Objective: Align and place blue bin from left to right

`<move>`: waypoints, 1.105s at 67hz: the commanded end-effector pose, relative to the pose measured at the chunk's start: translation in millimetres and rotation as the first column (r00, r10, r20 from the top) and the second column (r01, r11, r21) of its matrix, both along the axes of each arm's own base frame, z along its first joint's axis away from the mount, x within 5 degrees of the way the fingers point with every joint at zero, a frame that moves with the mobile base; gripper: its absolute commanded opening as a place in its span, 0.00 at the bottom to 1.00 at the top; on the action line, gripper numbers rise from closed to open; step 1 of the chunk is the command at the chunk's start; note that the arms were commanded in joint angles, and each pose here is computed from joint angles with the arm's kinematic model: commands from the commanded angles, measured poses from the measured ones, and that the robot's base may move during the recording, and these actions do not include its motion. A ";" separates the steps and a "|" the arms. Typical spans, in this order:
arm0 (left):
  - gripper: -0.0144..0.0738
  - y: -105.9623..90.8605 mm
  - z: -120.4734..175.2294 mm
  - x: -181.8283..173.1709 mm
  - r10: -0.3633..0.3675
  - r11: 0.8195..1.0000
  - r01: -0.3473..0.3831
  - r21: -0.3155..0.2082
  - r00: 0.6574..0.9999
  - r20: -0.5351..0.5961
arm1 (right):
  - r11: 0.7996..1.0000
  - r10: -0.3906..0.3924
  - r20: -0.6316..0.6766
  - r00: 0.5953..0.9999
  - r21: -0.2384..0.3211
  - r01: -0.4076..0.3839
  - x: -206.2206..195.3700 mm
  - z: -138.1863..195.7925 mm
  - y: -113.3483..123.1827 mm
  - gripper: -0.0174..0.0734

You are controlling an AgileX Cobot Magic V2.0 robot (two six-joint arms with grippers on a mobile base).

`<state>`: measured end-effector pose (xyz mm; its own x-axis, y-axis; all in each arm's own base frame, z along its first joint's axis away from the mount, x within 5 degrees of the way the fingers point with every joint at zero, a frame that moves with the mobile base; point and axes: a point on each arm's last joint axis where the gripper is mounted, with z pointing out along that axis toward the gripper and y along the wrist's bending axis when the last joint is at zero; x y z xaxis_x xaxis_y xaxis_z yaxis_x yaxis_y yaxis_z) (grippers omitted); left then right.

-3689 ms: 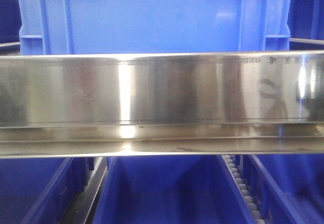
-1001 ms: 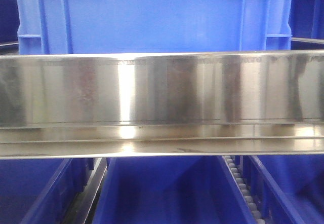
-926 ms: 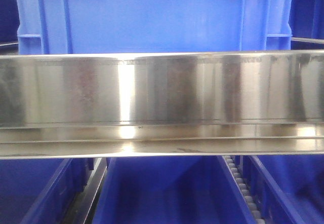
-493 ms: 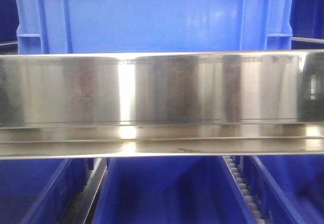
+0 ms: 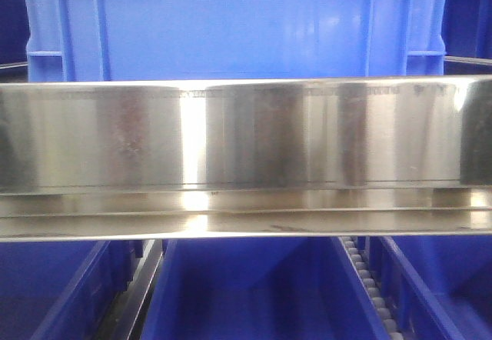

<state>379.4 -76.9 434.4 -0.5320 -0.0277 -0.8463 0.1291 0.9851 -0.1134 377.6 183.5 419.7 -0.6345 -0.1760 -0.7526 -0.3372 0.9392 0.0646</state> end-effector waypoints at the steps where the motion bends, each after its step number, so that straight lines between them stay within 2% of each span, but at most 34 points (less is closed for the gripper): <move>1: 0.04 -2.3 2.7 -1.0 -0.002 1.000 0.002 -0.016 1.000 0.002 | 1.000 -0.009 0.017 1.000 -0.012 0.009 -0.4 4.4 -2.2 0.11; 11: 0.04 -2.4 2.0 -0.5 -0.002 1.000 0.002 -0.015 1.000 0.000 | 1.000 -0.009 0.011 1.000 -0.016 0.009 1.0 1.9 -1.6 0.11; 18: 0.04 -2.4 2.0 -0.5 -0.002 1.000 0.002 -0.015 1.000 0.000 | 1.000 -0.010 -0.007 1.000 -0.025 0.010 2.3 -2.1 -0.9 0.14; 20: 0.04 -2.4 2.0 -0.6 -0.002 1.000 0.002 -0.015 1.000 -0.001 | 1.000 -0.010 -0.014 1.000 -0.028 0.010 2.8 -3.5 -0.7 0.19; 29: 0.04 -2.3 1.8 -0.7 -0.002 1.000 0.002 -0.014 1.000 -0.003 | 0.999 -0.032 -0.041 0.999 -0.017 0.031 5.9 -9.8 0.8 0.58; 34: 0.04 -2.3 1.7 -0.8 -0.002 1.000 0.002 -0.014 1.000 -0.005 | 0.998 -0.067 -0.063 0.996 0.015 0.068 6.1 -10.9 0.9 0.67; 42: 0.04 -2.3 1.7 -0.8 -0.002 1.000 0.002 -0.014 1.000 -0.005 | 0.996 -0.076 -0.057 0.995 0.032 0.078 6.8 -10.0 1.3 0.60; 50: 0.04 -2.4 1.7 -0.8 -0.003 1.000 0.003 -0.016 1.000 -0.004 | 0.997 -0.068 -0.057 0.996 0.021 0.069 8.6 -12.7 2.2 0.53; 60: 0.04 -2.4 1.7 -0.8 -0.003 1.000 0.003 -0.016 1.000 -0.004 | 0.999 -0.049 -0.068 0.997 0.014 0.050 8.3 -18.5 11.3 0.53; 70: 0.04 -2.7 1.7 -0.8 -0.004 1.000 0.004 -0.020 1.000 -0.005 | 0.997 -0.048 -0.041 0.998 -0.060 0.045 9.7 -24.6 18.0 0.53; 74: 0.04 -2.8 1.6 -0.9 -0.004 1.000 0.004 -0.022 1.000 -0.007 | 0.997 -0.049 -0.040 0.998 -0.066 0.046 10.3 -25.5 18.1 0.53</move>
